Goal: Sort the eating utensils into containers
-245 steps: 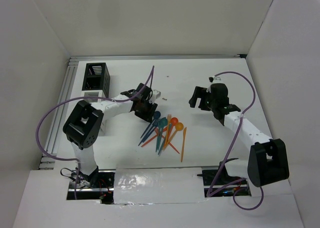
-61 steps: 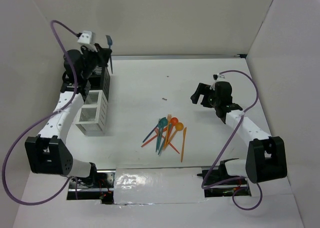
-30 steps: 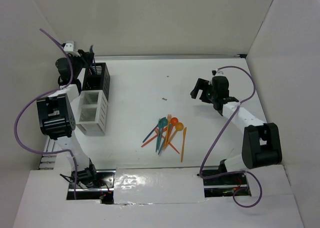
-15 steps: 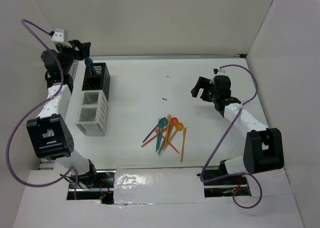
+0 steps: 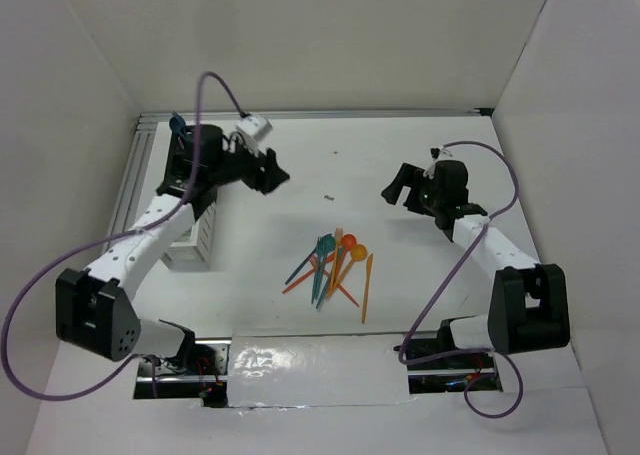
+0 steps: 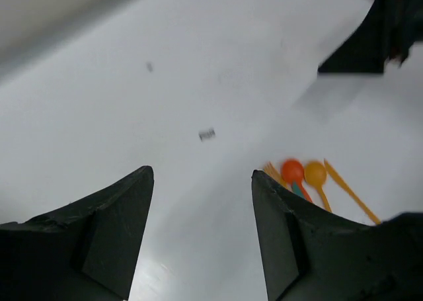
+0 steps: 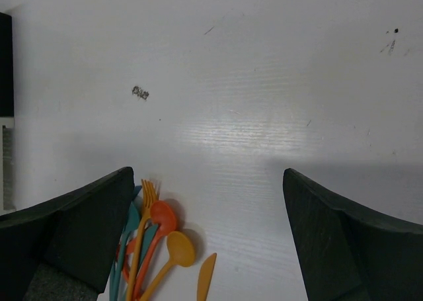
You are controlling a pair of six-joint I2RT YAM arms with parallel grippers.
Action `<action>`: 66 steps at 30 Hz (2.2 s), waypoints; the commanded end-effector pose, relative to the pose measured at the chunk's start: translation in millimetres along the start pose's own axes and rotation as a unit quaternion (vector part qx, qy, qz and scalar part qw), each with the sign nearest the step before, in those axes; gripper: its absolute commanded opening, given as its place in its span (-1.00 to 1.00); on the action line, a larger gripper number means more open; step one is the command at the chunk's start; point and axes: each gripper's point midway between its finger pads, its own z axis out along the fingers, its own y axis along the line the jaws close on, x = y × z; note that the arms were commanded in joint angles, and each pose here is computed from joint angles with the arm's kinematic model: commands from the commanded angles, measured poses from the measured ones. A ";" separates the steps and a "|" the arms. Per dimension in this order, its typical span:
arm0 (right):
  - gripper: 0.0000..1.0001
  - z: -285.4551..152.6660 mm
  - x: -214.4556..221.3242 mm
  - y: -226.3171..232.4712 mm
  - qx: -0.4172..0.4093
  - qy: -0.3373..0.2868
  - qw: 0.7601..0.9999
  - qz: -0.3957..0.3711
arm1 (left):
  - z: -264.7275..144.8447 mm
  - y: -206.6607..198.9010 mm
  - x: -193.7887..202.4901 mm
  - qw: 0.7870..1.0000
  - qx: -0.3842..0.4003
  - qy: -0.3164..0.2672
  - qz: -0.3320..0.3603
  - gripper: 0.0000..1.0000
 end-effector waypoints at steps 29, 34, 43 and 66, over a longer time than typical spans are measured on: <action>1.00 -31.6 -11.3 -17.2 0.049 -0.071 0.996 -0.005 | 10.0 -106.7 281.7 0.893 -0.010 0.446 -0.055 0.19; 1.00 -32.1 -11.7 -16.3 0.048 -0.072 0.996 -0.007 | 12.2 -100.8 284.9 0.892 -0.021 0.448 -0.047 0.15; 1.00 -34.0 -15.0 -18.4 0.055 -0.080 0.995 -0.006 | 7.2 -115.6 301.1 0.884 -0.002 0.465 -0.048 0.07; 1.00 -38.7 -8.7 -26.4 0.071 -0.082 0.994 -0.007 | 17.4 -82.3 317.1 0.867 -0.086 0.480 -0.096 -1.00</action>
